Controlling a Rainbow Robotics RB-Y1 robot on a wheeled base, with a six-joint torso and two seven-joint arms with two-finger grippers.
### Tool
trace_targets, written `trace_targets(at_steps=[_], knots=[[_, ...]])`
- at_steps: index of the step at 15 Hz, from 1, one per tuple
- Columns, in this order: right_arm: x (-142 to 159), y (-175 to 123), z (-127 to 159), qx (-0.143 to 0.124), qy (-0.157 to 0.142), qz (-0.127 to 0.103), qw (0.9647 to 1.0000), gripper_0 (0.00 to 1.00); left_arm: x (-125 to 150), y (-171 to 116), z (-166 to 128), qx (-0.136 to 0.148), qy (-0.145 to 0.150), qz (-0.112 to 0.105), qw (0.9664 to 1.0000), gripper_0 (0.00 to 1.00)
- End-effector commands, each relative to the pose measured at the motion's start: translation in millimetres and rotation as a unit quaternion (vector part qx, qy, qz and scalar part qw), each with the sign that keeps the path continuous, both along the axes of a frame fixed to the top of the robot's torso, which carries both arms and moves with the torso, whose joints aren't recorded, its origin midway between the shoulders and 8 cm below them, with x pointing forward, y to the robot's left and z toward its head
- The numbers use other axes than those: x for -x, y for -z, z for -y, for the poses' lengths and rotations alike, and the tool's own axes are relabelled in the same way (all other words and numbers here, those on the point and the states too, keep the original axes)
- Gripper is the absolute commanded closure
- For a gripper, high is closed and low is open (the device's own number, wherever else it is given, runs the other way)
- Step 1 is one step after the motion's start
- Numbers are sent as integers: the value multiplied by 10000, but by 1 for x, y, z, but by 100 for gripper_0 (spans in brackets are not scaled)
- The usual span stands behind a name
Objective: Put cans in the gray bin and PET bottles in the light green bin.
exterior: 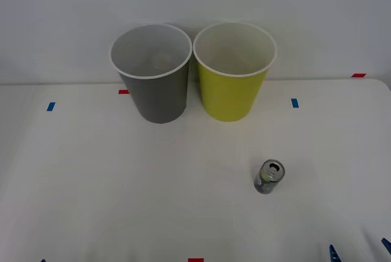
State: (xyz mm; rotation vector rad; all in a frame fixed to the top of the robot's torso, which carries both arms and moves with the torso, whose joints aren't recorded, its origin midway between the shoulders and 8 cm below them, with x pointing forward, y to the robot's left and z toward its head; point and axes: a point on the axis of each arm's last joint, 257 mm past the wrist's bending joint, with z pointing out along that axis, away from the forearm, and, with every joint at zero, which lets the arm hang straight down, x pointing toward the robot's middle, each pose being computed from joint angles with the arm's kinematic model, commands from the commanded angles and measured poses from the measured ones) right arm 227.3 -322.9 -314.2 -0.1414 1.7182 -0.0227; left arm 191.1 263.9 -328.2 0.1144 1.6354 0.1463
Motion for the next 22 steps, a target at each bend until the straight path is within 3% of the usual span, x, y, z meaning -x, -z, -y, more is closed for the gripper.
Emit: trace_targets(at_steps=[1, 22], knots=[[0, 0, 0, 0, 0, 0, 10000, 0, 0, 0, 0, 0, 0, 0, 10000, 0], [0, 0, 0, 0, 0, 0, 10000, 0, 0, 0, 0, 0, 0, 0, 10000, 0]])
